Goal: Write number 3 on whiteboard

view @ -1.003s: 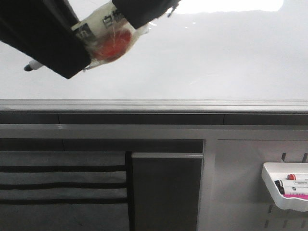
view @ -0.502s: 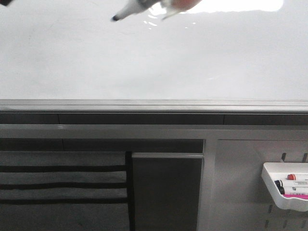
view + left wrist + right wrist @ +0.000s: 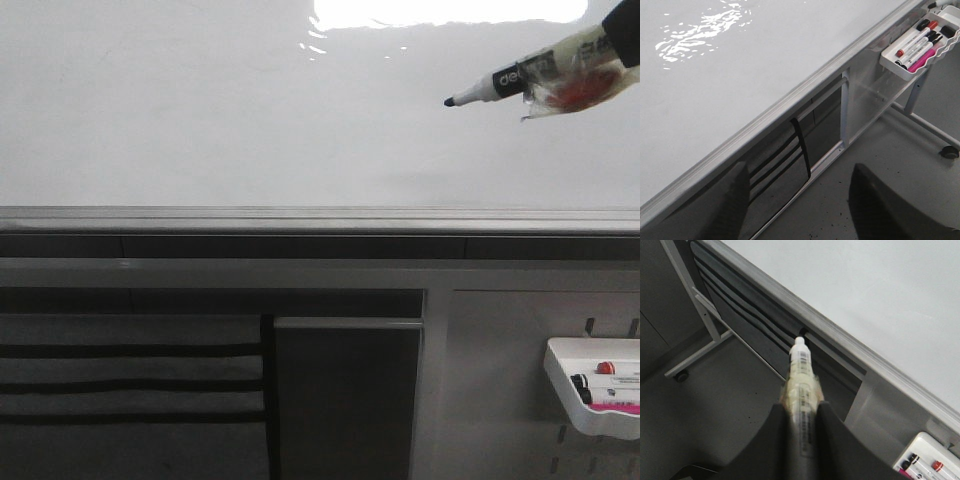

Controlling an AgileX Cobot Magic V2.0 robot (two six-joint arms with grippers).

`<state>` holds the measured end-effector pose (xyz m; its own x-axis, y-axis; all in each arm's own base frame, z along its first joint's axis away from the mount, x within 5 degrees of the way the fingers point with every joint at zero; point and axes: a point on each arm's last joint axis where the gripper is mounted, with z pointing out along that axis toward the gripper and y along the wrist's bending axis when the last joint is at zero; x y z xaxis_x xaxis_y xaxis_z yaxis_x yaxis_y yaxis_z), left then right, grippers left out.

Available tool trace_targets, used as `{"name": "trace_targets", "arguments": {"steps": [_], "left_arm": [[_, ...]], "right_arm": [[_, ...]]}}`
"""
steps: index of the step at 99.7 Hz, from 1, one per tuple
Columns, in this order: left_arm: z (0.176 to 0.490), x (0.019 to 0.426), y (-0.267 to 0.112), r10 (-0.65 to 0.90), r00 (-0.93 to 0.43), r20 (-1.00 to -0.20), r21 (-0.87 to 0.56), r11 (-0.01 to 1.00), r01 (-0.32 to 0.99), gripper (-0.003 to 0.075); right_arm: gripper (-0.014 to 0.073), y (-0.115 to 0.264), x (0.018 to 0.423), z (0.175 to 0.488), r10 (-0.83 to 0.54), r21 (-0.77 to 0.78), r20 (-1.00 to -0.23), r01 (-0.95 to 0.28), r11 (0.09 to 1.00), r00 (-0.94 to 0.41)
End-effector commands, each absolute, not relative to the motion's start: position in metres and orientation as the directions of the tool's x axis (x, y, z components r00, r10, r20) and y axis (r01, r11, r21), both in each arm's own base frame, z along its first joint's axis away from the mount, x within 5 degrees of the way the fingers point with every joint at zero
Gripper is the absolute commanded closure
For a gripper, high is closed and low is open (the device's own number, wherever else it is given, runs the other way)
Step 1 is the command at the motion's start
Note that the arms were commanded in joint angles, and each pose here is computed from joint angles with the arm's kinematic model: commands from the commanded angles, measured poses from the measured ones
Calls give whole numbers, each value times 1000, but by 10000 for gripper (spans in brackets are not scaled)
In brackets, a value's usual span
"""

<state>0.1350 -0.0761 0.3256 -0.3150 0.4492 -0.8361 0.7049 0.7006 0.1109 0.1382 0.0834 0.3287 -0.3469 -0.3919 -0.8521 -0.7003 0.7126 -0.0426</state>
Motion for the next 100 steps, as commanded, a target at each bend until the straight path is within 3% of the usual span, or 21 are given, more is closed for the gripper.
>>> {"name": "trace_targets", "arguments": {"steps": [1, 18, 52, 67, 100], "left_arm": [[339, 139, -76, 373, -286, -883, 97, 739, 667, 312], [339, 139, -76, 373, -286, -883, 97, 739, 667, 312], [339, 139, -76, 373, -286, -883, 97, 739, 667, 312], [339, 139, -76, 373, -286, -883, 97, 739, 667, 312], [339, 139, -76, 373, -285, -883, 97, 740, 666, 312]], "right_arm": [[628, 82, 142, 346, -300, -43, -909, -653, 756, -287], [628, 85, 155, 360, -209, -1, -942, -618, 786, -263], [628, 131, 237, 390, -380, 52, -843, -759, 649, -382], [628, 147, 267, 388, -457, -23, -819, -775, 631, -348], [628, 158, 296, 377, -453, -91, -836, -736, 670, -309]]}}
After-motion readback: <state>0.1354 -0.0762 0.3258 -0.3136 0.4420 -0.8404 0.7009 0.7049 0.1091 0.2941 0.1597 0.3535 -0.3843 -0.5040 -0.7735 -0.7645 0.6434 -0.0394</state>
